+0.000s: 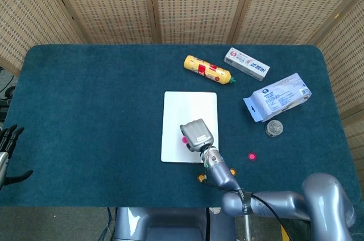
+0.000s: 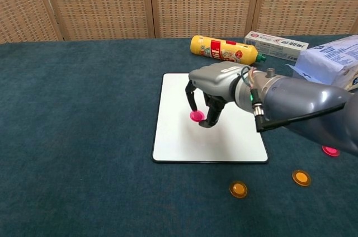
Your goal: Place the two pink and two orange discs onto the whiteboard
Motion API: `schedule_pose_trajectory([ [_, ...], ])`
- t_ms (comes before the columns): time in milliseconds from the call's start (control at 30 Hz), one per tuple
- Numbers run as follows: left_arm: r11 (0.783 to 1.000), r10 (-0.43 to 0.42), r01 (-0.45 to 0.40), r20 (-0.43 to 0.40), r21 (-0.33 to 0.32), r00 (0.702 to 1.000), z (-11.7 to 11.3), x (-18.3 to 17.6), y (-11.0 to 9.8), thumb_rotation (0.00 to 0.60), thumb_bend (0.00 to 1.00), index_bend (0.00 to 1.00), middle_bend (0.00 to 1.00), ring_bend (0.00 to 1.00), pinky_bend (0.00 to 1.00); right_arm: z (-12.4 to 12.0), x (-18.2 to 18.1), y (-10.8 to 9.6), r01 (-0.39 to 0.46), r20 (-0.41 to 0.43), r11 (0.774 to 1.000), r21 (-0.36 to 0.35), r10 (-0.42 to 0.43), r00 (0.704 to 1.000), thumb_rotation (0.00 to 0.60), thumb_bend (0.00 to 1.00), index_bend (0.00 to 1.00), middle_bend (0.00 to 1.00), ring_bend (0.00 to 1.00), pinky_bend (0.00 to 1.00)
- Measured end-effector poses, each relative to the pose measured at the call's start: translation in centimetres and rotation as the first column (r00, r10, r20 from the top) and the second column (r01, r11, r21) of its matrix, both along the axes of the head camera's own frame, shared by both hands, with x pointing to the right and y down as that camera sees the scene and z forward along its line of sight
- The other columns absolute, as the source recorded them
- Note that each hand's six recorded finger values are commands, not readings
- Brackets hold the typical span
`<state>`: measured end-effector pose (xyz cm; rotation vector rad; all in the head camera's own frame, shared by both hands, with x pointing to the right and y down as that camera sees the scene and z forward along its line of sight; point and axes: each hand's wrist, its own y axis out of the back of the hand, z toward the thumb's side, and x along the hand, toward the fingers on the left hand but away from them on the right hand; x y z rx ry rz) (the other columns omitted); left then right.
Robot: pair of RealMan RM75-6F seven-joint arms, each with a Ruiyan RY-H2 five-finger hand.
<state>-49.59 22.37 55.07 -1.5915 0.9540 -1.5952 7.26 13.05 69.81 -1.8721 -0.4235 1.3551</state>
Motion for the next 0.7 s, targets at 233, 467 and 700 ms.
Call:
schedule_pose_trajectory([
  [233, 1.0, -0.001, 0.001, -0.003, -0.005, 1.0, 0.1, -0.1, -0.1, 0.6, 0.0, 0.0, 0.0, 0.0, 0.0, 0.1, -1.8, 1.3, 0.022, 0.004, 1.0, -0.014, -0.022, 1.0, 0.6, 0.16, 0.3, 1.0, 0.93, 1.0],
  [467, 1.0, -0.002, 0.002, -0.005, -0.01, 1.0, 0.2, -0.1, -0.1, 0.6, 0.0, 0.0, 0.0, 0.0, 0.0, -0.9, -0.8, 1.1, 0.032, 0.006, 0.999, 0.017, -0.033, 0.999, 0.6, 0.2, 0.29, 1.0, 0.93, 1.0],
  [700, 1.0, 0.014, -0.014, -0.005, -0.017, 1.0, 0.3, 0.3, 0.1, 0.6, 0.0, 0.0, 0.0, 0.0, 0.0, -1.7, 5.2, 0.6, 0.029, -0.021, 0.998, 0.062, -0.027, 0.999, 0.6, 0.26, 0.37, 1.0, 0.93, 1.0],
])
